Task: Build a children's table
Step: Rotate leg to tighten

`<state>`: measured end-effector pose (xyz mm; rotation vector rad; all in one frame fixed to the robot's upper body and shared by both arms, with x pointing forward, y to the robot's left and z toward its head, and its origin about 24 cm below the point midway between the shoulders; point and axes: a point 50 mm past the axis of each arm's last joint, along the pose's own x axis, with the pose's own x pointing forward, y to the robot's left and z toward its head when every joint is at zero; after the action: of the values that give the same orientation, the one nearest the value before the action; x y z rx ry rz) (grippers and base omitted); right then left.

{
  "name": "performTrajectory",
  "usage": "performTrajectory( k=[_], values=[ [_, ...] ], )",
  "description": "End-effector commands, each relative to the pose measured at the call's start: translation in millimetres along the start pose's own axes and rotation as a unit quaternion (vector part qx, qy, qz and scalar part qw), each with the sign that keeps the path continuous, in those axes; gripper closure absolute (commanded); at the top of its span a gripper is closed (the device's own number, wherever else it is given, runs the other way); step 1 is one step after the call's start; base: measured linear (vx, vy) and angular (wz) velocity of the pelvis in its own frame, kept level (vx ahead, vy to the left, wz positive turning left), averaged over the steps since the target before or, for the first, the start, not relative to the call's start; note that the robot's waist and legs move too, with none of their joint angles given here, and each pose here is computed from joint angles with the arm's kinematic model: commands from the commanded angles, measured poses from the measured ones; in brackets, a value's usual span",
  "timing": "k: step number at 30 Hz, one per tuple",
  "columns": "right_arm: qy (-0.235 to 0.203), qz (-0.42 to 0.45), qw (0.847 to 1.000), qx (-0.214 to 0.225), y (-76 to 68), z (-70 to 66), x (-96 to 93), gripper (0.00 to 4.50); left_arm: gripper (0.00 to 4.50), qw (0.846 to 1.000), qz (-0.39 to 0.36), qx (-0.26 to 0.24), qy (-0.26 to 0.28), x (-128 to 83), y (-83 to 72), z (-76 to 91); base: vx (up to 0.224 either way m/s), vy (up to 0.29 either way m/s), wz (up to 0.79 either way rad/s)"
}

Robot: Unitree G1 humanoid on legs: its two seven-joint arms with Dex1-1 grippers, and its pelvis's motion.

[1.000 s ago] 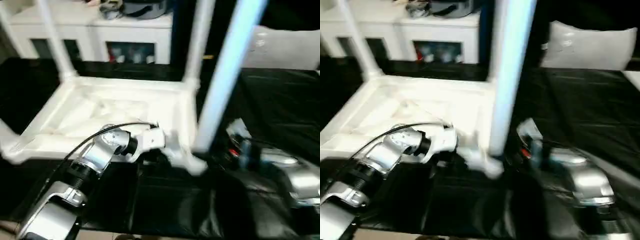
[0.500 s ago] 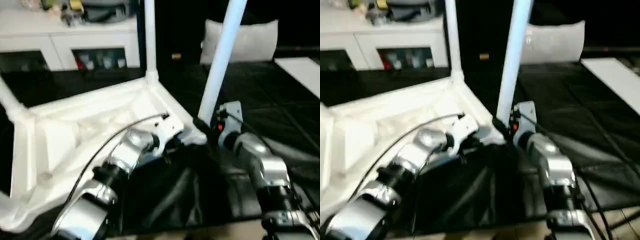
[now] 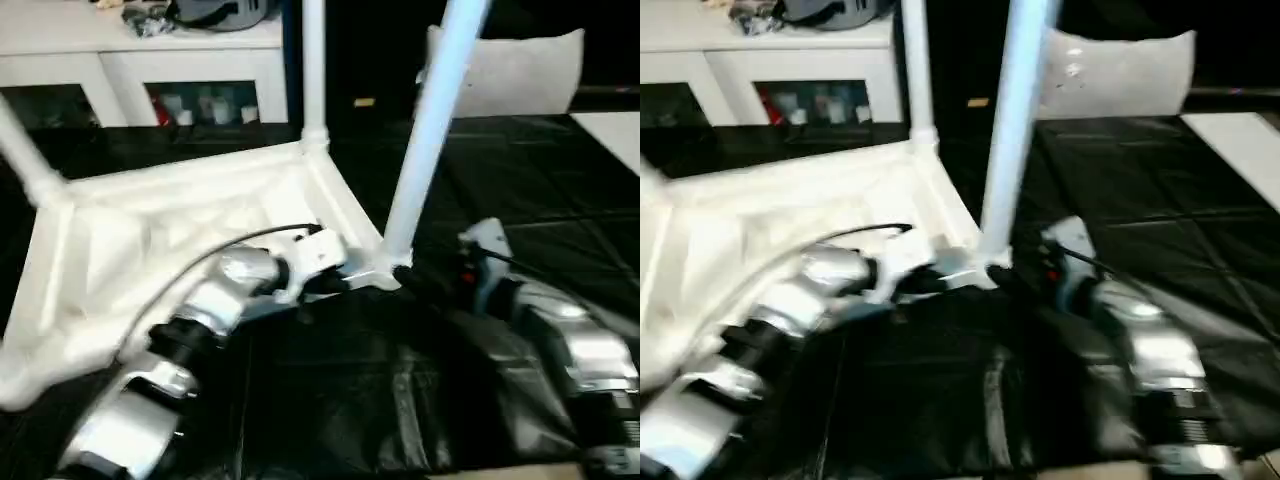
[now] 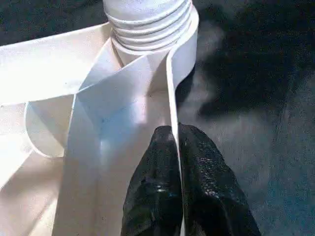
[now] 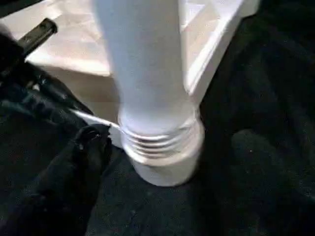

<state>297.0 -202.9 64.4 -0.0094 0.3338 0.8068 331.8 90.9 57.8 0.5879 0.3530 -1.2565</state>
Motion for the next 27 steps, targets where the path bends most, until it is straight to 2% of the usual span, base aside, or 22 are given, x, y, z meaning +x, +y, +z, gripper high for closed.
performTrajectory(
  k=[1,3,5,6,10,11,15,21,25,27],
  values=[
    [-0.009,0.034,0.999,-0.022,4.8,8.4,-0.5,0.03,4.5,0.998,-0.048,0.025,0.02,4,-9.1,-4.6,0.0,0.0,0.0],
    [-0.001,0.048,0.998,-0.033,4.6,9.5,-3.6,0.03,4.5,0.997,-0.065,0.034,0.02,2,-10.8,-5.5,0.0,0.0,0.0],
    [0.014,0.096,0.994,-0.052,7.1,12.3,-10.1,0.03,4.5,0.992,-0.109,0.06,0.023,-3,-15.4,-7.8,0.0,0.0,0.0],
    [0.023,0.143,0.988,-0.058,11.0,13.4,-14.4,0.19,4.5,0.986,-0.145,0.082,0.024,-7,-19.4,-8.6,0.0,0.0,0.0],
    [0.032,0.189,0.98,-0.06,16.8,13.3,-15.6,0.4,4.5,0.978,-0.18,0.1,0.025,-11,-22.7,-8.2,0.0,0.0,0.0],
    [0.035,0.204,0.976,-0.06,19.0,12.9,-15.6,0.71,4.5,0.975,-0.192,0.105,0.028,-12,-23.7,-8.3,0.0,0.0,0.0],
    [0.044,0.247,0.966,-0.054,25.4,11.1,-10.8,0.89,4.5,0.961,-0.24,0.132,0.031,-15,-29.6,-6.9,0.0,0.0,0.0],
    [0.047,0.275,0.96,-0.04,30.1,9.8,-6.7,1.53,4.5,0.956,-0.258,0.14,0.026,-14,-34.0,-5.2,0.0,0.0,0.0],
    [0.048,0.284,0.957,-0.032,32.2,8.6,-6.2,1.72,4.5,0.956,-0.259,0.139,0.023,-13,-34.4,-4.1,0.0,0.0,0.0],
    [0.051,0.289,0.956,-0.029,33.4,7.4,-6.2,2.01,4.5,0.956,-0.259,0.139,0.021,-13,-34.6,-4.1,0.0,0.0,0.0]
  ],
)
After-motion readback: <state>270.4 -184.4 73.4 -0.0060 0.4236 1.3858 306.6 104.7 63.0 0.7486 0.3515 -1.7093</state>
